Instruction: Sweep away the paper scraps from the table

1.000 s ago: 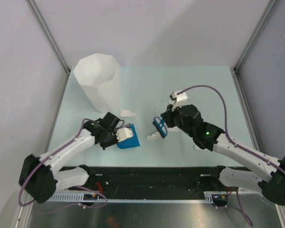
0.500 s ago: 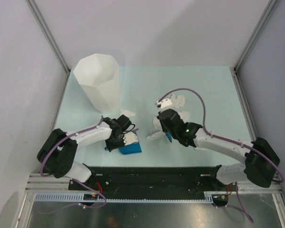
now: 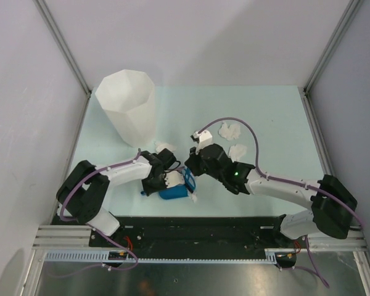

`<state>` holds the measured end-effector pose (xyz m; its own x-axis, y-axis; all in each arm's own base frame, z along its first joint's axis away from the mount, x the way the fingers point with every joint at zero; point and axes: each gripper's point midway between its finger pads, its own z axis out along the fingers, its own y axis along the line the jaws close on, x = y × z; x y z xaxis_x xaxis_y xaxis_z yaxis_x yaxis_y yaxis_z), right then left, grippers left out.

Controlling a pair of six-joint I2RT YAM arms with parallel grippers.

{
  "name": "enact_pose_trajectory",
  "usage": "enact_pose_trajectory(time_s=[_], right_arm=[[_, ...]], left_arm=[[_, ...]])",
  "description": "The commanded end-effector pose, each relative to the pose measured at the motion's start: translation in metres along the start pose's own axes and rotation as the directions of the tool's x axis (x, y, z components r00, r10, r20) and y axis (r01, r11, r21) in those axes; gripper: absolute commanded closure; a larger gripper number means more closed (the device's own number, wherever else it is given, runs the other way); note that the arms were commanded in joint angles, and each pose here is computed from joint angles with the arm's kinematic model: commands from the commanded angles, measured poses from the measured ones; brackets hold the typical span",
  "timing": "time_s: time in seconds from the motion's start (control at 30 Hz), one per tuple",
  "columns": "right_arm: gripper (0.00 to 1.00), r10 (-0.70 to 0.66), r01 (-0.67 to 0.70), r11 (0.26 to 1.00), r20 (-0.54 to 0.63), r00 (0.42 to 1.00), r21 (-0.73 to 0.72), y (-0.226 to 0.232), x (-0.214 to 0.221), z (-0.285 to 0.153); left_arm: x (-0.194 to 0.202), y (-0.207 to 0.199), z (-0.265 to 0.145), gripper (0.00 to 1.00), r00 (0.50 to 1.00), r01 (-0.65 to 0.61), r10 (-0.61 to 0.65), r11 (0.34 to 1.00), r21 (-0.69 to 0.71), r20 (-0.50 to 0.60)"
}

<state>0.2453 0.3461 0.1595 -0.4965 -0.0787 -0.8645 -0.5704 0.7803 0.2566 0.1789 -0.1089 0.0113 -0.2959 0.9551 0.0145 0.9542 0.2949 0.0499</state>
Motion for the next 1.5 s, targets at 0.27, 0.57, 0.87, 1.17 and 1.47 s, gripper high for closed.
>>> enact_pose_trajectory(time_s=[0.27,0.57,0.87,1.17,1.47], right_arm=[[1.00,0.073,-0.109,0.983,0.227,0.971,0.149,-0.038,-0.081,-0.073],[1.00,-0.033,-0.003,0.961,0.127,0.991,0.275,-0.017,-0.028,-0.106],[1.00,0.037,-0.005,0.938,-0.084,0.996,0.347,-0.021,0.046,-0.110],[1.00,0.040,-0.074,0.946,0.115,0.993,0.315,-0.012,0.042,-0.056],[1.00,0.028,-0.002,0.996,0.278,0.960,-0.091,0.071,-0.021,-0.023]], left_arm=[[0.004,0.035,-0.034,1.00,1.000,-0.008,0.010,0.974,-0.226,0.008],[0.052,-0.001,-0.035,1.00,0.999,-0.040,0.034,0.986,-0.164,-0.038],[0.060,-0.006,-0.025,1.00,0.993,-0.050,0.035,0.990,-0.133,-0.112],[0.037,-0.007,-0.018,1.00,0.987,-0.100,0.089,0.992,-0.079,-0.134],[0.010,-0.003,-0.017,1.00,0.993,-0.085,0.081,0.995,-0.049,-0.084]])
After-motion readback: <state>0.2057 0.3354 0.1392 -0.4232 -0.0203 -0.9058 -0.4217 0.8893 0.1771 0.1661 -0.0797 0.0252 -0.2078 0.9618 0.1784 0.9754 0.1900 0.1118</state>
